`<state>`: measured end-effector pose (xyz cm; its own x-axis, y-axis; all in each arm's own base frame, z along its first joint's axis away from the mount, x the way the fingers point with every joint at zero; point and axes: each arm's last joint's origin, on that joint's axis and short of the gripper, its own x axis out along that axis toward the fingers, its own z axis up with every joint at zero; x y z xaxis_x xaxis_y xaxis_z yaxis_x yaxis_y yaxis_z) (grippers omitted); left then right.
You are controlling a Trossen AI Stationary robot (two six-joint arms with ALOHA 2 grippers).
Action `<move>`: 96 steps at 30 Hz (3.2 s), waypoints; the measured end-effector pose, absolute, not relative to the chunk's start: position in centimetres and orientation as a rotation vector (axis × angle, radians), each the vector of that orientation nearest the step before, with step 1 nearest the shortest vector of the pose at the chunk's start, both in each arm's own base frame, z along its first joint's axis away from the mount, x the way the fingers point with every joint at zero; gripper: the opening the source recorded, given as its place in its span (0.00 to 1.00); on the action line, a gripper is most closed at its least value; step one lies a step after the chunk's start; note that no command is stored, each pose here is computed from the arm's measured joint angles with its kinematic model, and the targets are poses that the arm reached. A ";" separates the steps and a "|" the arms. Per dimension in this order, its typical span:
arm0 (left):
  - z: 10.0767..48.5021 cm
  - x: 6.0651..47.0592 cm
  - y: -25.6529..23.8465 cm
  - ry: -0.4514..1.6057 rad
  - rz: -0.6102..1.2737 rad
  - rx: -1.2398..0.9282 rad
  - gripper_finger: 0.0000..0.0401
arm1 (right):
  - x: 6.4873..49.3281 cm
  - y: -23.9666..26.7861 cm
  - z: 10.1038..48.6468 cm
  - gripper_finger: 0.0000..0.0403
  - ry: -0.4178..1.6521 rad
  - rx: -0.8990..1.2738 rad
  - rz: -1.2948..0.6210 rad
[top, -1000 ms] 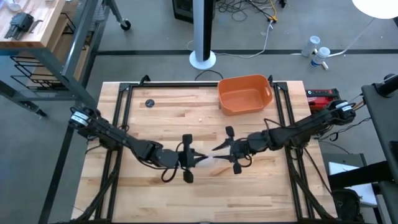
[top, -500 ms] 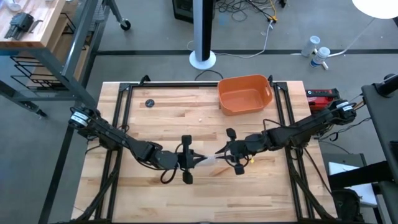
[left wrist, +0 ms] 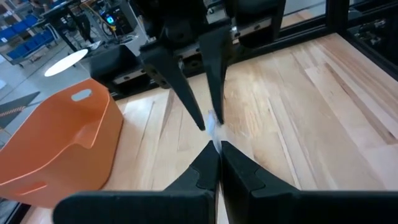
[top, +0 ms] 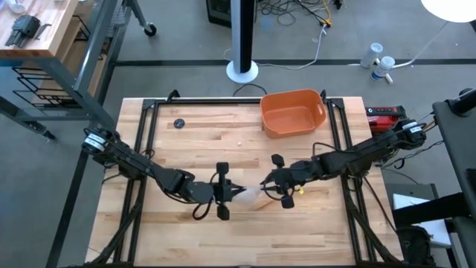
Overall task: Roll bandage
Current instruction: Close the transparent zip bag, then put the transparent zip bag into the orange bin
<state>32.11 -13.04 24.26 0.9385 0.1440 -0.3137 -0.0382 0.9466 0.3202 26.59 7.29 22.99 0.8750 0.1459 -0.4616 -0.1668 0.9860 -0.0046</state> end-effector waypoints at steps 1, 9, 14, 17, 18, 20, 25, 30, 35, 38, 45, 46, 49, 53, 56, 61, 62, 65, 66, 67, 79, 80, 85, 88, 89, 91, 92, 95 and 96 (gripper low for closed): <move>24.3 32.1 -13.0 0.340 0.095 0.315 0.00 | 26.5 7.3 22.9 0.14 0.488 -0.045 0.160; 24.2 32.1 -13.0 0.345 0.094 0.320 0.00 | 26.4 6.9 22.5 0.05 0.536 -0.041 0.160; 24.2 32.1 -13.0 0.345 0.094 0.320 0.00 | 26.0 6.5 21.8 0.10 0.623 -0.026 0.152; 24.2 32.1 -13.0 0.345 0.094 0.319 0.00 | 25.9 6.5 21.6 0.04 0.651 -0.026 0.163; 24.2 32.1 -13.0 0.346 0.094 0.320 0.00 | 25.9 6.5 21.6 0.02 0.652 -0.029 0.166; 24.2 32.1 -13.0 0.350 0.094 0.322 0.00 | 25.9 6.6 21.5 0.02 0.653 -0.032 0.169; 24.0 32.0 -13.0 0.365 0.093 0.334 0.00 | 25.5 6.5 21.1 0.01 0.712 -0.017 0.171; 23.4 31.9 -13.0 0.419 0.080 0.405 0.00 | 25.4 6.5 20.9 0.09 0.741 0.036 0.173; 23.2 31.8 -12.9 0.433 0.079 0.389 0.00 | 25.5 6.6 21.0 0.20 0.711 -0.013 0.188; 23.1 31.8 -13.0 0.436 0.040 0.360 0.00 | 26.0 6.7 20.4 0.18 0.711 -0.041 0.198; 22.5 31.8 -12.5 0.497 -0.012 0.212 0.00 | 27.5 7.3 18.2 0.04 0.729 -0.081 0.282; 22.4 31.8 -12.5 0.504 -0.010 0.202 0.00 | 27.7 7.3 18.1 0.03 0.726 -0.090 0.296; 22.3 31.8 -12.4 0.516 -0.004 0.191 0.00 | 27.8 7.2 18.0 0.02 0.719 -0.106 0.309; 22.1 31.6 -12.1 0.539 0.048 0.216 0.00 | 27.7 7.1 18.3 0.01 0.705 -0.174 0.291; 21.8 31.3 -11.6 0.578 0.159 0.275 0.00 | 27.4 6.7 18.8 0.00 0.693 -0.264 0.229; 22.0 31.1 -11.0 0.563 0.337 0.387 0.00 | 26.9 5.9 19.5 0.00 0.704 -0.513 0.020; 22.0 31.1 -10.9 0.560 0.367 0.409 0.00 | 26.8 5.7 19.5 0.00 0.718 -0.568 -0.025; 22.3 31.0 -10.7 0.548 0.464 0.469 0.00 | 26.8 5.4 19.6 0.00 0.738 -0.682 -0.129; 22.3 30.9 -10.6 0.547 0.491 0.487 0.00 | 26.7 5.4 19.6 0.00 0.740 -0.702 -0.160; 22.4 30.9 -10.5 0.544 0.516 0.501 0.00 | 26.7 5.4 19.6 0.00 0.742 -0.724 -0.185; 22.4 30.7 -10.3 0.553 0.585 0.547 0.00 | 25.9 8.4 20.5 0.00 0.602 -0.937 -0.373; 22.4 30.7 -10.4 0.552 0.584 0.546 0.00 | 25.8 8.6 20.4 0.00 0.579 -0.949 -0.381; 22.4 30.6 -10.6 0.548 0.580 0.542 0.00 | 25.1 9.6 20.1 0.00 0.458 -0.955 -0.391; 22.4 30.6 -10.6 0.548 0.579 0.543 0.00 | 24.8 9.8 20.4 0.00 0.412 -0.952 -0.434; 22.4 30.6 -10.6 0.548 0.579 0.543 0.00 | 24.8 9.8 20.6 0.00 0.406 -0.950 -0.459; 22.4 30.6 -10.6 0.547 0.580 0.543 0.00 | 24.7 9.6 20.9 0.00 0.405 -0.951 -0.498; 22.4 30.6 -10.6 0.547 0.580 0.543 0.00 | 24.6 9.6 21.1 0.00 0.404 -0.953 -0.511; 22.4 30.6 -10.6 0.546 0.581 0.542 0.00 | 24.6 9.0 21.9 0.00 0.391 -0.905 -0.612; 22.4 30.6 -10.6 0.546 0.581 0.542 0.00 | 24.6 8.5 22.2 0.00 0.398 -0.887 -0.667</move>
